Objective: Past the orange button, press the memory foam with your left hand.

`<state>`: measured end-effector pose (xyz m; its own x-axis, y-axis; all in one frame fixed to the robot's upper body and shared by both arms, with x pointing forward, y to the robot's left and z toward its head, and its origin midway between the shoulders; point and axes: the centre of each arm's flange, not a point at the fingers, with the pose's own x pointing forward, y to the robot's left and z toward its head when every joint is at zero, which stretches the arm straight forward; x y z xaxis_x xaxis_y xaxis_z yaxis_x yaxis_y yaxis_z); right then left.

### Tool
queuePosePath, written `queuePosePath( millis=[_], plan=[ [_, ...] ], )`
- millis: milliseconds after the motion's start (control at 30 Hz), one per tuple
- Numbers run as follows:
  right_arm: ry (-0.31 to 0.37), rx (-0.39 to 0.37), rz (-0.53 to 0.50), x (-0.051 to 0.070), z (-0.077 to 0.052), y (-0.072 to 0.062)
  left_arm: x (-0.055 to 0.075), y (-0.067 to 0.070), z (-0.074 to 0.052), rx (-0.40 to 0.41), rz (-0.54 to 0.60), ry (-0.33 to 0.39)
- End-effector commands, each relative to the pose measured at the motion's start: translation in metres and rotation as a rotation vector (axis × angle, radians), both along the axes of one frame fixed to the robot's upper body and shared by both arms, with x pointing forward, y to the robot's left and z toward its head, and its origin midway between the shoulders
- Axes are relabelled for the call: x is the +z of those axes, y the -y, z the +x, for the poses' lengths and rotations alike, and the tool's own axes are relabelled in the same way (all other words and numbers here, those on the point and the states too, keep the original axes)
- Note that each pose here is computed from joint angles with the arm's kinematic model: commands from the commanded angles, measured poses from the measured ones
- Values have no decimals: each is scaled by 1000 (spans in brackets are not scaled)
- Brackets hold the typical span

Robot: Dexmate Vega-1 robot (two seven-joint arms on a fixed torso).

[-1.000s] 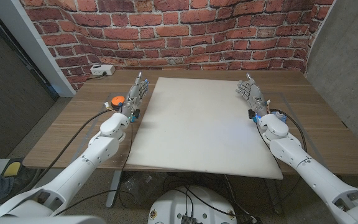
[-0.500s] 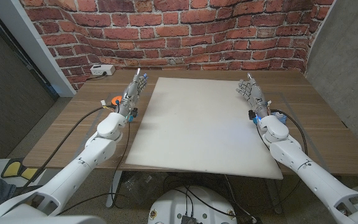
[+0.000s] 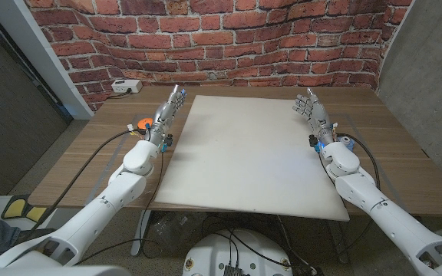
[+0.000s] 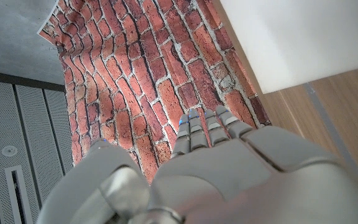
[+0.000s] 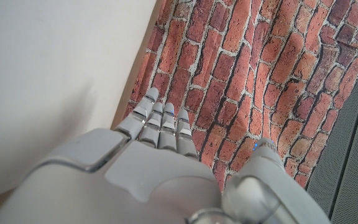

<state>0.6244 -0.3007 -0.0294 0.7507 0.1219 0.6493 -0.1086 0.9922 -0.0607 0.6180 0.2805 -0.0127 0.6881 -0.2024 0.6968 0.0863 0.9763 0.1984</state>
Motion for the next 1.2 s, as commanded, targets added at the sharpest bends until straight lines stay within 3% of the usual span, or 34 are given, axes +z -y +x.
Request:
queuePosePath(
  millis=[33, 200, 367, 567, 700, 933, 1200],
  plan=[
    [-15, 5, -30, 4, 3, 2, 5, 12, -8, 78, 103, 66],
    [-18, 3, -41, 6, 4, 1, 2, 16, -10, 66, 97, 115],
    [-7, -2, -43, 9, 3, 0, 0, 16, -17, 148, 110, 169],
    [-4, 6, -40, 10, 4, -2, -4, 19, -18, 179, 112, 201],
    [-5, 9, -41, 9, 5, -3, -3, 22, -22, 249, 156, 238],
    [-7, 6, -36, 8, 4, -4, -3, 31, -22, 263, 243, 254],
    [1, 0, -37, 10, 1, -4, -2, 35, -26, 331, 300, 295]
  ],
)
